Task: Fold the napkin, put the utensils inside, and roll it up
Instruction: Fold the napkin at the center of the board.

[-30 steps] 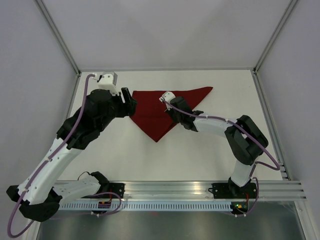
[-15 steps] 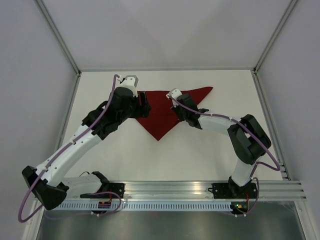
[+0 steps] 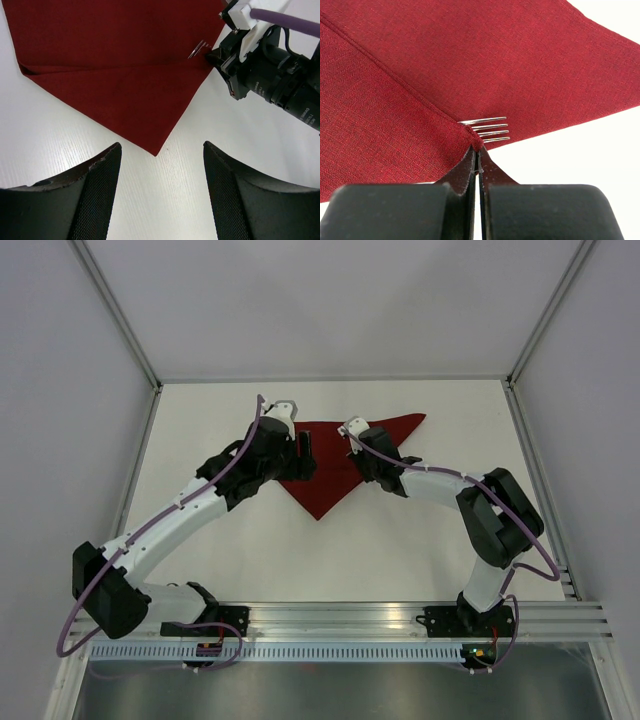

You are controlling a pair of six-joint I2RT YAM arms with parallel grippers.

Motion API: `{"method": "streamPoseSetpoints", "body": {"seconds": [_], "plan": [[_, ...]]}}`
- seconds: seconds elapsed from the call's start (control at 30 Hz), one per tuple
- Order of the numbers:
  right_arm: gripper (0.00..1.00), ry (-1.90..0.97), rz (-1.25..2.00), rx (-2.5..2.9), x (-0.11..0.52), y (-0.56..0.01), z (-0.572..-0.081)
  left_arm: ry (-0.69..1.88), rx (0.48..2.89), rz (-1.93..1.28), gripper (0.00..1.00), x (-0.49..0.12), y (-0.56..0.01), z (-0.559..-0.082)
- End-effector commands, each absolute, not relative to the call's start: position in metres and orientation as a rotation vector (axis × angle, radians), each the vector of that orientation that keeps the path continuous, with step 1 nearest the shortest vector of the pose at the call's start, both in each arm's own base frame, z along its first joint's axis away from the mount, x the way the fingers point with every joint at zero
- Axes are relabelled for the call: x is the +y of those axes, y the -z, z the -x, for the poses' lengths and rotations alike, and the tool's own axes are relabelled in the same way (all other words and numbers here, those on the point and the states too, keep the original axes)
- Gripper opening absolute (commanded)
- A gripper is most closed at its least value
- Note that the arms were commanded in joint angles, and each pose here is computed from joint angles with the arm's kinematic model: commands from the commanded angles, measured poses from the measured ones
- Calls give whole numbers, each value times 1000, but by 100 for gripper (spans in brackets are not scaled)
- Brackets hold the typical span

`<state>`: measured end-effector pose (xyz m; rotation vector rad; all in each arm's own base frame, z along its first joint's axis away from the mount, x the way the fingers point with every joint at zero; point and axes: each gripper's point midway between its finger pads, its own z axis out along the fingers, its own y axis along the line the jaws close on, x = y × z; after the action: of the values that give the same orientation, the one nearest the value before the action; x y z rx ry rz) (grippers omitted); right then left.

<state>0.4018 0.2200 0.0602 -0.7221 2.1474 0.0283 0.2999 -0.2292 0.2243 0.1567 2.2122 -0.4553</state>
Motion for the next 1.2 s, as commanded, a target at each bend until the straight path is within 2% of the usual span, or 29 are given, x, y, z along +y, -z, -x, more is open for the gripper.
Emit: {"method": "streamPoseSetpoints", "body": {"seconds": [0.0,1.03,1.13,1.17], "plan": [[0,-53,677,2117,219,-74,-407,520,2206,-129,71,-241,-219,-304],[0,-22,660,2136,218,-62,-425,556,2249,-152,71,-251,-187,-302],[3,-20,655,2141,216,-63,-427,562,2254,-153,71,-252,-185,-302],[10,-19,657,2142,216,-63,-428,563,2256,-154,71,-252,-183,-301]]}}
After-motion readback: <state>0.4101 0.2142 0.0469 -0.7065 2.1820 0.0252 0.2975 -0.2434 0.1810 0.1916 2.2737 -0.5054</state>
